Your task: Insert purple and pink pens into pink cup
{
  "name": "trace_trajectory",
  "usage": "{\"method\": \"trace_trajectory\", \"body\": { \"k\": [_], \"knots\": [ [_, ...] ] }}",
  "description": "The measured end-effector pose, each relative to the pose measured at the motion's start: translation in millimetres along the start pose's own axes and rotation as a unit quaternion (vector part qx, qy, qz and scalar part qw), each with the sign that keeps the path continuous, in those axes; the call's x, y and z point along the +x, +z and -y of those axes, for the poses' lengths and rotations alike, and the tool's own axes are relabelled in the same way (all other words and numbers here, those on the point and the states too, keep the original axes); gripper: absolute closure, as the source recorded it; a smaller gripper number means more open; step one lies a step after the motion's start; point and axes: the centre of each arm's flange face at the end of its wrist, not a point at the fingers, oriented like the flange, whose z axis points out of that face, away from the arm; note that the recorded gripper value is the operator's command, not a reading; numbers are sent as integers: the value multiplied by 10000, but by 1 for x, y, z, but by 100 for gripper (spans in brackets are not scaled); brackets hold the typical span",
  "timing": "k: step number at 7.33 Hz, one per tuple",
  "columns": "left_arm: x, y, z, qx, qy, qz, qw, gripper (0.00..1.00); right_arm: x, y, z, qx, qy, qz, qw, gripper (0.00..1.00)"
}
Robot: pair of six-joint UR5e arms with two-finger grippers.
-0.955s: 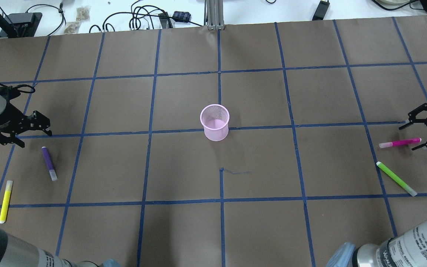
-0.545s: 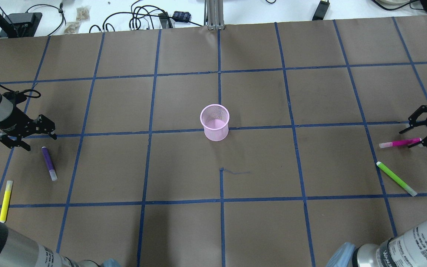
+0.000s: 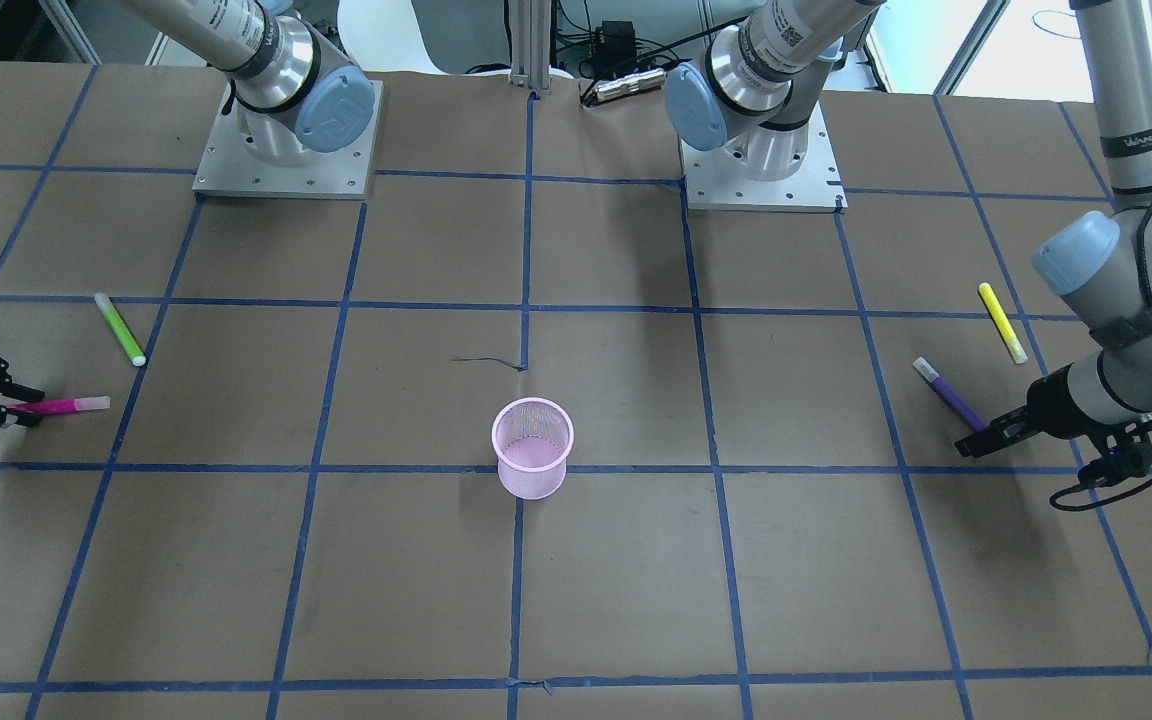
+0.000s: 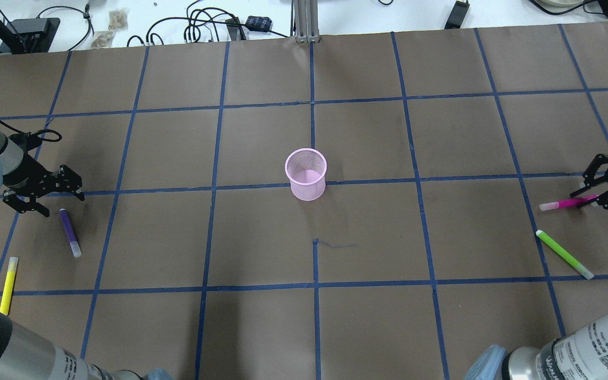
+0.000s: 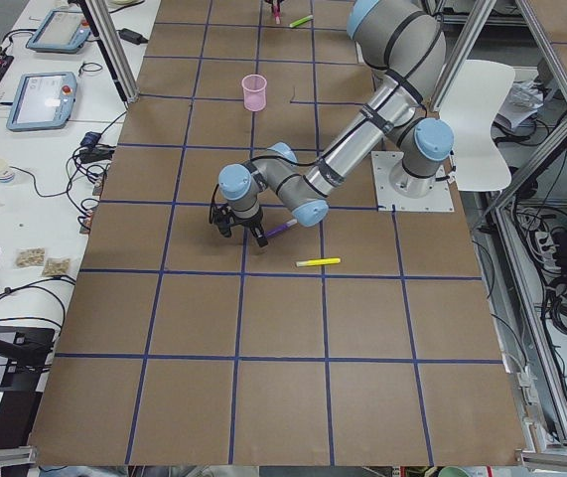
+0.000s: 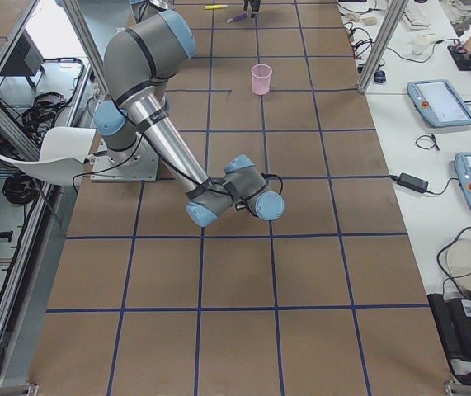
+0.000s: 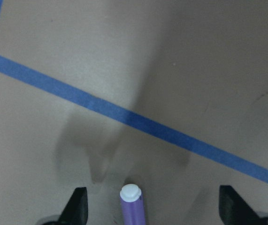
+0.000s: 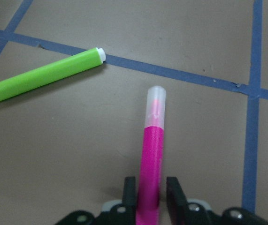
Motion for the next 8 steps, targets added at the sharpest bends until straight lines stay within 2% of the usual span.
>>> {"method": "trace_trajectory", "body": {
  "k": [2,3,4,6,8],
  "knots": [
    [1,1,0,-6,-1,-8,10000,48,0,-3,1,-21,32,-5,10000,97],
    [1,2,0,-17,1,-15,10000,65,0,-7,3,-32,57,-17,10000,98],
    [1,2,0,-32,-5,-20,10000,99,1,-13,7,-60,81,-51,9999,98],
    [1,3,0,-53,-44,-21,10000,100,8,-40,31,-318,158,-183,9992,98],
    [1,-3,1,-4,-49,0,10000,100,38,-63,88,-665,161,-248,9973,97]
  ]
}}
